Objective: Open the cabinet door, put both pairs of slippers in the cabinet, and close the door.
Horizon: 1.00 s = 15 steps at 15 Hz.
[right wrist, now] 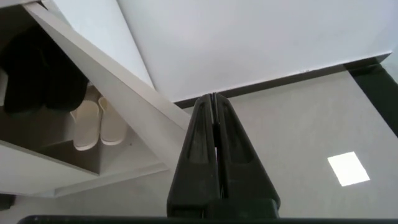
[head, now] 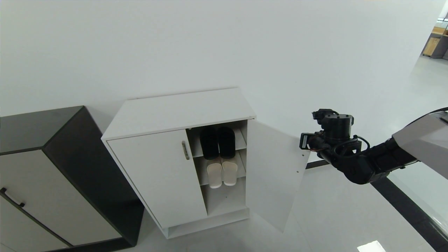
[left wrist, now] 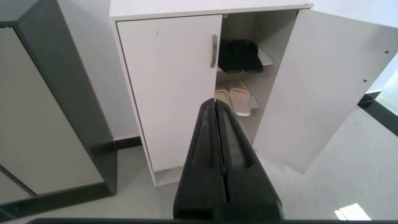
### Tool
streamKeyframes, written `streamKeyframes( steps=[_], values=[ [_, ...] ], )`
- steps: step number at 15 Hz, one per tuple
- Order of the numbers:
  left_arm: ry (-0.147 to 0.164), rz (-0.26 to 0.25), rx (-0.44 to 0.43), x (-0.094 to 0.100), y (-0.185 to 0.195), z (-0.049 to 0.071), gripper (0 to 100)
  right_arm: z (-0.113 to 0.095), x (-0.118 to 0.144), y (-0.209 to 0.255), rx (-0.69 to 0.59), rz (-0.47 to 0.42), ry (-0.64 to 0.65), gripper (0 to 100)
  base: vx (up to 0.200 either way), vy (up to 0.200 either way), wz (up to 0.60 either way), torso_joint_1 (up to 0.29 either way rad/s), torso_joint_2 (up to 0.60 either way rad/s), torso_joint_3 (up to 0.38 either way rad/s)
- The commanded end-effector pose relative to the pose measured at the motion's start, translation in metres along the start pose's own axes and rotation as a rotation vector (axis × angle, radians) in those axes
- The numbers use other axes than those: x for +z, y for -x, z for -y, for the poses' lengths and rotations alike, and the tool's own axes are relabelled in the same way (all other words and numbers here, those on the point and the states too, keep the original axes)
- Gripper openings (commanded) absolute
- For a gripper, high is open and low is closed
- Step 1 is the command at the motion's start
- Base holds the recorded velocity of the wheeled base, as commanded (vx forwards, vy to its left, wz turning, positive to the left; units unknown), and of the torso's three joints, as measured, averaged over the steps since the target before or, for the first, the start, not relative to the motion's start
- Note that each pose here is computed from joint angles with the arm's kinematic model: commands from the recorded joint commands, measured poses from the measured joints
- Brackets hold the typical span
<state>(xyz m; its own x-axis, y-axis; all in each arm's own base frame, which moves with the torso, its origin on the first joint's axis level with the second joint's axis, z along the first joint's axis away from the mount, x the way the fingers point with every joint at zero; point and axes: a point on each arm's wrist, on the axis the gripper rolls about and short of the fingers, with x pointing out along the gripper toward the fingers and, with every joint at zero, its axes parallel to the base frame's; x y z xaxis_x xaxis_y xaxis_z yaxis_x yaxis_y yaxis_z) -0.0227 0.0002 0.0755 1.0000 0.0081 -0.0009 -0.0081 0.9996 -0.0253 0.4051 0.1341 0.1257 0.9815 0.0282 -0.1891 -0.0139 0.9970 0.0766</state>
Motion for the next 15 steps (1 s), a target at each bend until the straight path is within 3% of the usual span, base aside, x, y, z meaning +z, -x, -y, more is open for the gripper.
streamKeyframes(
  steps=[1,9,11,14,15],
  values=[
    [0.001,0.001,0.001,0.000,0.000,0.000,0,0.000,-0.008,-0.004,-0.003,-0.019,0.006,0,0.000,0.000,0.00,0.000,0.00,0.000],
    [0.001,-0.001,0.001,0.000,0.000,0.000,0,-0.005,-0.012,0.006,0.007,-0.038,0.048,0,0.000,0.000,0.00,0.000,0.00,0.000],
    [0.001,0.001,0.001,0.000,0.000,0.000,0,-0.019,-0.015,0.025,0.051,-0.059,0.082,0,0.000,0.000,0.00,0.000,0.00,0.000],
    [0.001,0.001,0.001,0.000,0.000,0.000,0,-0.075,-0.017,0.079,0.115,-0.039,0.121,0,0.000,0.000,0.00,0.000,0.00,0.000],
    [0.001,-0.001,0.001,0.000,0.000,0.000,0,-0.082,-0.016,0.086,0.128,-0.033,0.123,0,0.000,0.000,0.00,0.000,0.00,0.000]
  ],
)
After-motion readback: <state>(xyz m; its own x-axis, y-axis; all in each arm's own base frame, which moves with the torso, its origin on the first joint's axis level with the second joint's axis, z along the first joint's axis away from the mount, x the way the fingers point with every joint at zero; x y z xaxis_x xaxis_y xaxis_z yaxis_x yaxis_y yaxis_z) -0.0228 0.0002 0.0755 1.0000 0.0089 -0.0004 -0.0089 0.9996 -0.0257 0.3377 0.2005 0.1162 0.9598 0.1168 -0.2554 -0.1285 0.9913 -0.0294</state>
